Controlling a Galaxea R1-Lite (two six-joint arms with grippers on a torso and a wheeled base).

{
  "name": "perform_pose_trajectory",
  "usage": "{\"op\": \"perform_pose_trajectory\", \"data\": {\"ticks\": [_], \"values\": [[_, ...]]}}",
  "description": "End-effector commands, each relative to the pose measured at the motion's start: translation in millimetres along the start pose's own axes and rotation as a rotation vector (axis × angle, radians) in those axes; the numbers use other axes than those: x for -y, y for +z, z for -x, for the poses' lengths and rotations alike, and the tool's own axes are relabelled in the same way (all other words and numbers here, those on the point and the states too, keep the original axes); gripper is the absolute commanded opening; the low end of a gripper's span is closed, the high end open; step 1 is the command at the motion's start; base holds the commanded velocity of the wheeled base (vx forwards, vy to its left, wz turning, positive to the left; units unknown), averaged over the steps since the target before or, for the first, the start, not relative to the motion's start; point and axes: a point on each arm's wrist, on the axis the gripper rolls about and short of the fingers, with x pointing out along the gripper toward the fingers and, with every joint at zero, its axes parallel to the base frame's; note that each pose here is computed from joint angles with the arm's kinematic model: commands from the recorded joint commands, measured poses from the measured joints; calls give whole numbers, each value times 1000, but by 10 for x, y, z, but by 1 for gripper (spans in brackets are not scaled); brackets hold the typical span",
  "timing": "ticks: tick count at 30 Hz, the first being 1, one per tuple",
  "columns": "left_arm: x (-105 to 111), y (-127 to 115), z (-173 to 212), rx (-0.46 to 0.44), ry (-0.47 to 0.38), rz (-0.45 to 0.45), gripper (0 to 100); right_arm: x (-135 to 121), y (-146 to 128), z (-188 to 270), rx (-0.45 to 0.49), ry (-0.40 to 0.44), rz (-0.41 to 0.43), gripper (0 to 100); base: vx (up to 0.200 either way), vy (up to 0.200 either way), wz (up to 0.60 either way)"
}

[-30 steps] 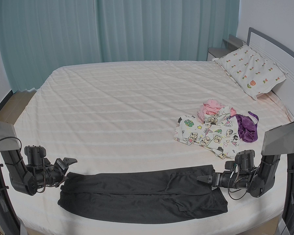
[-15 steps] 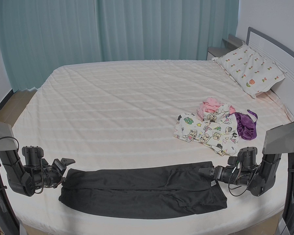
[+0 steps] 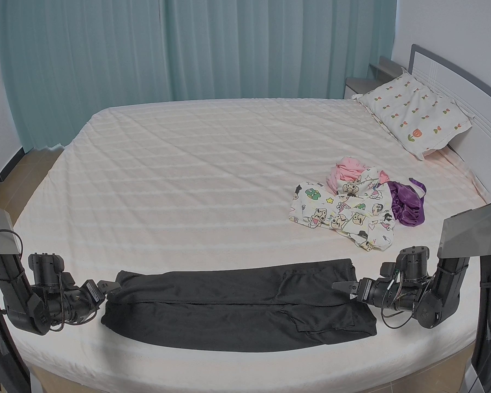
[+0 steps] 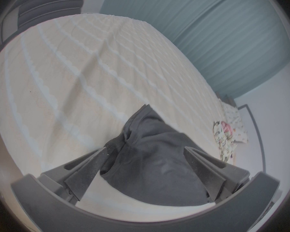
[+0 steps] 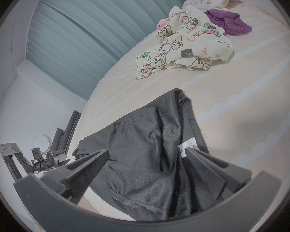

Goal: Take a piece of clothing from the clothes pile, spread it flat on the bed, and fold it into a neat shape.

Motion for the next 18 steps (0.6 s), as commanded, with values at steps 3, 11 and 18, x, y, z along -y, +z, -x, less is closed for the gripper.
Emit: {"op": "perform_pose_trajectory", "data": {"ticks": [3,11,18], "values": [[-139,-154,78,-78,65,-65,100,14,-19,-12,-7,-4,-2,100,0,0,0],[-242,-288,25,-142,116,-149,100,16,-28,-18,-11,-4,-3,100,0,0,0],[-275,-368,-130,-112,187,-188,100,17,-30,-18,-13,-4,-3,100,0,0,0]]}}
